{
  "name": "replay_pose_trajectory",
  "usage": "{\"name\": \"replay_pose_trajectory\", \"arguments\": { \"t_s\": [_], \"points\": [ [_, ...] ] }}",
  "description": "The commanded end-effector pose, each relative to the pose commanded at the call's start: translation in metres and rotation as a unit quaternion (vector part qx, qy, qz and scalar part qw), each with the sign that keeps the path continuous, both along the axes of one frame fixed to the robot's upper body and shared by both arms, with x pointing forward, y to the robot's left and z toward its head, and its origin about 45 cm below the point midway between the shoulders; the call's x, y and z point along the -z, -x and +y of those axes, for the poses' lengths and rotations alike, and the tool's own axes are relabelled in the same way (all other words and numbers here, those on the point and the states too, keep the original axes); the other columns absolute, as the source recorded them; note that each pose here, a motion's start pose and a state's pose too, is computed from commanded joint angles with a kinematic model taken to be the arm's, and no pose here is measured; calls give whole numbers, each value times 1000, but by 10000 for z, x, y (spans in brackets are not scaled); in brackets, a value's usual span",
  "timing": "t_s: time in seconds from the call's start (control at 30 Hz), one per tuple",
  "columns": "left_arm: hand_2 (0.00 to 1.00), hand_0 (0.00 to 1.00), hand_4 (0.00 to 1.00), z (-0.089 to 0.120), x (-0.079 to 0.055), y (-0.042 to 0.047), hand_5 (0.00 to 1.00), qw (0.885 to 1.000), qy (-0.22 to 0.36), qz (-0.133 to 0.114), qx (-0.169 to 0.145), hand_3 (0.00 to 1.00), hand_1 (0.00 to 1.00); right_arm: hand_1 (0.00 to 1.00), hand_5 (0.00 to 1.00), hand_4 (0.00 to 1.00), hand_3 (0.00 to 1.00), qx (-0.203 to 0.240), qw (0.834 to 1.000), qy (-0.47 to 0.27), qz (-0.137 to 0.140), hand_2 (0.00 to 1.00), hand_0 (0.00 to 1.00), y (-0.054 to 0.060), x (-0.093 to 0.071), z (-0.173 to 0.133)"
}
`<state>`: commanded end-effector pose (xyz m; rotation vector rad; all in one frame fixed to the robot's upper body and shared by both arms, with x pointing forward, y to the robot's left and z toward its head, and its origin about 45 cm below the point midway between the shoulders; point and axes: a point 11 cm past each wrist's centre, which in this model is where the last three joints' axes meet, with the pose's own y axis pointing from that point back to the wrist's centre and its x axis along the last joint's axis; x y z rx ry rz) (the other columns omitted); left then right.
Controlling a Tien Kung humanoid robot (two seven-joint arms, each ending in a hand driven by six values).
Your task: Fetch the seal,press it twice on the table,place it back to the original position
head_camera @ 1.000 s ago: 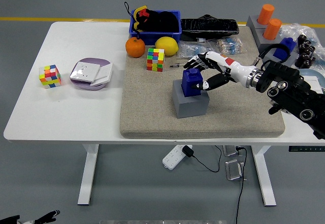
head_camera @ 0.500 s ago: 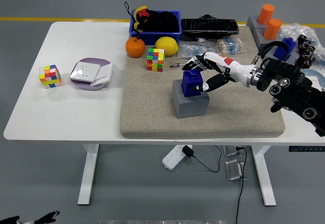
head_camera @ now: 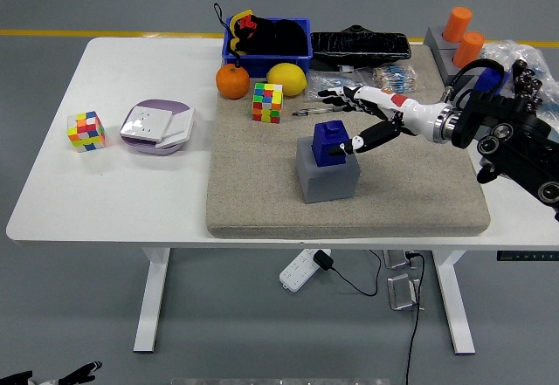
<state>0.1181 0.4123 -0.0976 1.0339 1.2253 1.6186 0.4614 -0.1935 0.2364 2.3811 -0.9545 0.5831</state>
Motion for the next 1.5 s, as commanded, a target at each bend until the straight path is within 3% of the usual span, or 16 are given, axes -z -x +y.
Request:
{"name": "replay_pose_trajectory", "arguments": {
  "t_s": [0.2,0.37,0.5,0.53,0.77,1.0,1.2,1.33,1.5],
  "points": [
    [777,816,707,-3,-5,-24,426,1000,0,-4,-1,815,808,998,473,998,998,30,999,-1,-17,987,998,9,-68,-296],
    [776,816,706,4,11,45,429,1000,1,1,-10,815,808,998,518,998,998,114,993,-24,-26,985,998,75,-119,-994],
    [776,816,706,15,24,113,429,1000,1,8,-14,815,808,998,518,998,998,180,982,-46,-34,985,998,212,-143,-1515],
    [777,816,706,18,25,120,434,1000,0,9,-12,815,807,954,591,998,974,195,979,-47,-39,937,971,250,-149,-1634],
    [777,816,706,1,23,87,432,1000,0,6,-9,816,807,941,570,998,958,277,958,-65,-43,921,956,514,-113,-2222],
    [776,815,704,7,24,98,433,1000,-3,9,-5,815,807,923,599,998,938,340,929,-141,-38,905,946,767,-19,-2499],
    [777,815,702,45,17,123,432,1000,-8,13,-3,815,806,910,619,998,903,364,914,-172,-41,890,933,902,-7,-2613],
    [775,815,702,55,8,96,433,1000,-10,10,-2,816,805,902,618,998,884,380,904,-190,-51,866,922,963,-64,-2713],
    [775,815,702,91,6,128,433,1000,-11,10,-17,816,805,902,618,998,884,388,898,-200,-57,866,922,998,-113,-2780]
  ]
}}
